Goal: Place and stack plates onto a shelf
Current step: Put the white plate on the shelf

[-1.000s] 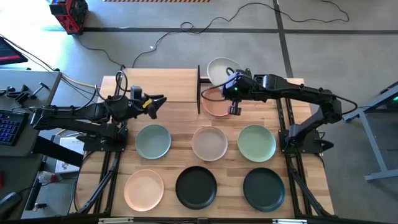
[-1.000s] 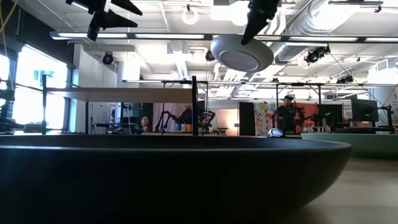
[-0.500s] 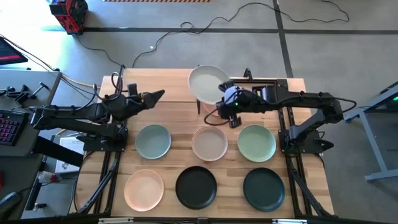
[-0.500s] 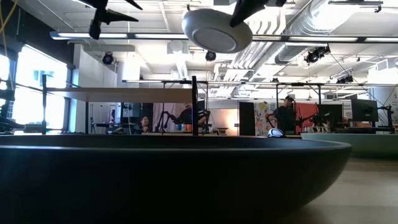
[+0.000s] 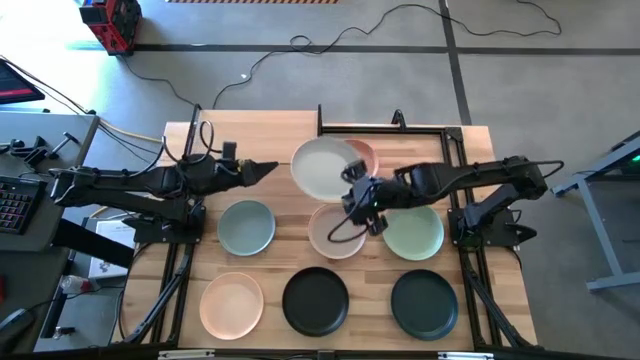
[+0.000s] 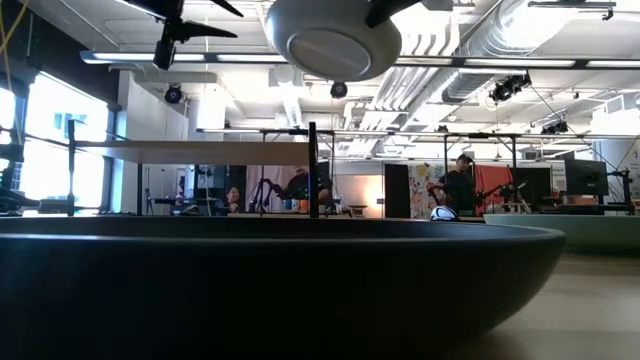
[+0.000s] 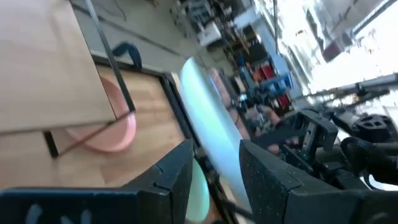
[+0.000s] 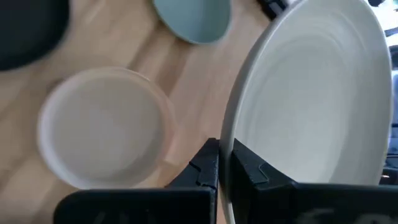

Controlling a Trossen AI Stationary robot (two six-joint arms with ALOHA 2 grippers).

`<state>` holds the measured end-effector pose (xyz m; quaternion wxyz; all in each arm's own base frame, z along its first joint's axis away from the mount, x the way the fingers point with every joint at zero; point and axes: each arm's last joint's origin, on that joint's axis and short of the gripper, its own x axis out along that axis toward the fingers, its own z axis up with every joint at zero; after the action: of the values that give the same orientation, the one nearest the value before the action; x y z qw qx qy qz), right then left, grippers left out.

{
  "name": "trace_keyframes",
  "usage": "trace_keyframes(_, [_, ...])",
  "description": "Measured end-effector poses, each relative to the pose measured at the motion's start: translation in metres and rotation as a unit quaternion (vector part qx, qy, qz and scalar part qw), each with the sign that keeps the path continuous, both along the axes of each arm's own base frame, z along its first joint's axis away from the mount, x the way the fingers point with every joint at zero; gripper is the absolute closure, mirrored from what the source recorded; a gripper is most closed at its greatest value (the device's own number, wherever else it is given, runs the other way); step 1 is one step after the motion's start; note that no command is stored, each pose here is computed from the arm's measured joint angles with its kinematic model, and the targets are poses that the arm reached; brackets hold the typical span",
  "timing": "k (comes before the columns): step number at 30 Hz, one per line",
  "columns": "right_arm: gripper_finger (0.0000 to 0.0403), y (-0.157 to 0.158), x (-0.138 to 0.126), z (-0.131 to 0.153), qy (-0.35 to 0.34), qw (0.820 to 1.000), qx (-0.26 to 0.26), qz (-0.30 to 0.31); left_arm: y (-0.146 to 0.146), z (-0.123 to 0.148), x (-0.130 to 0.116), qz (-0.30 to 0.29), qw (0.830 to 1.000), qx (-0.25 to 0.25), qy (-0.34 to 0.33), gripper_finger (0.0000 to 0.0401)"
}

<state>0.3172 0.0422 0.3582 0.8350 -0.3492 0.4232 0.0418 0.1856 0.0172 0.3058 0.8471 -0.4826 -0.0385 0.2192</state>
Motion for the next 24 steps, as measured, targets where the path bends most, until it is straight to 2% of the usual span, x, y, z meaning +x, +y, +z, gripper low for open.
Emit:
trace_keyframes(7, [0.0403,0.024,0.004,-0.019,0.044,0.998,0.031,-0.013,-0.003,-0.002,0.001,-0.045,0.999,-0.020,0.005,0.0282])
trace_keyframes(17, [0.0403,0.039,0.009,-0.031,0.048,0.994,0.083,-0.057,-0.003,0.003,-0.004,-0.101,0.994,-0.030,-0.003,0.0282])
trace_keyframes(24, [0.0403,0.040,0.009,-0.031,0.046,0.990,0.115,-0.075,0.006,0.032,-0.015,-0.115,0.989,-0.002,0.093,0.0282])
